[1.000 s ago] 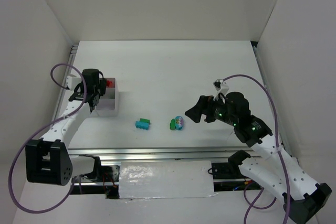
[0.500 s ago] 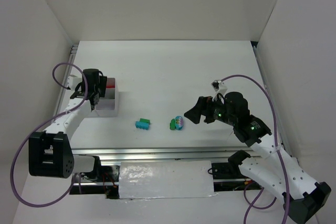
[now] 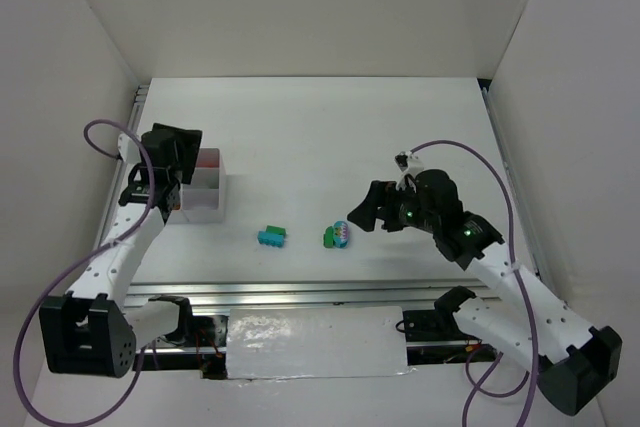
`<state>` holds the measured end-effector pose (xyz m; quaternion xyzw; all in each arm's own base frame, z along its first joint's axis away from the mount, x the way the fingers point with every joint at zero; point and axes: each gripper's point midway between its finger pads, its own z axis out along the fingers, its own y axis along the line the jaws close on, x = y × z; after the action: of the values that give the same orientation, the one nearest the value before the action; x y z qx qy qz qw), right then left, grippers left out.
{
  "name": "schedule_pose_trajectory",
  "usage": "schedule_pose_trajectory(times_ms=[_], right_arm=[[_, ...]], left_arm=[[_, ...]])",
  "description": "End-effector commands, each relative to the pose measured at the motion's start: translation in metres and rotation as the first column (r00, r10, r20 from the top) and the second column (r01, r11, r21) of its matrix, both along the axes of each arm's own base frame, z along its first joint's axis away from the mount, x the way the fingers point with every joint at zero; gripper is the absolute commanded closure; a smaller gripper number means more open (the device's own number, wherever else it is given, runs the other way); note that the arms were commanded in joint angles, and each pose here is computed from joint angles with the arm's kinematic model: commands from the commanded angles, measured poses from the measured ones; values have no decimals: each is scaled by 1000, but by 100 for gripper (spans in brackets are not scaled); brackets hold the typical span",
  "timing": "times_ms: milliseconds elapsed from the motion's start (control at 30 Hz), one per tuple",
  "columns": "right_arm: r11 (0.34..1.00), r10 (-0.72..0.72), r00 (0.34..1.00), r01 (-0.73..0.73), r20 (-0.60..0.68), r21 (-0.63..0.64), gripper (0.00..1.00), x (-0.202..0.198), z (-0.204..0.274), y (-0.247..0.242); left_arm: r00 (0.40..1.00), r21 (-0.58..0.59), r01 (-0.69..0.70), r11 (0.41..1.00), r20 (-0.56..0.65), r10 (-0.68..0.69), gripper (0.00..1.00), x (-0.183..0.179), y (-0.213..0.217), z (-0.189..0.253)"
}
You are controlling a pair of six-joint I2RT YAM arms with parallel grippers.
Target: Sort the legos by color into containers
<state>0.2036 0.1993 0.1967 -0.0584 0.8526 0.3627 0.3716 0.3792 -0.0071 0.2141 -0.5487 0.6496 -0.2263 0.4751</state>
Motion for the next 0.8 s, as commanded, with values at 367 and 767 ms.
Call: schedule_pose_trajectory(times_ms=[367, 767], right_arm=[[885, -309, 941, 232, -137, -403, 8, 36, -90, -2], [911, -230, 961, 156, -155, -381, 36, 35, -98, 39]], left_arm=[[816, 398, 574, 716, -200, -543, 8, -58, -106, 23], [674, 397, 737, 547, -361, -645, 9, -115, -110, -19]])
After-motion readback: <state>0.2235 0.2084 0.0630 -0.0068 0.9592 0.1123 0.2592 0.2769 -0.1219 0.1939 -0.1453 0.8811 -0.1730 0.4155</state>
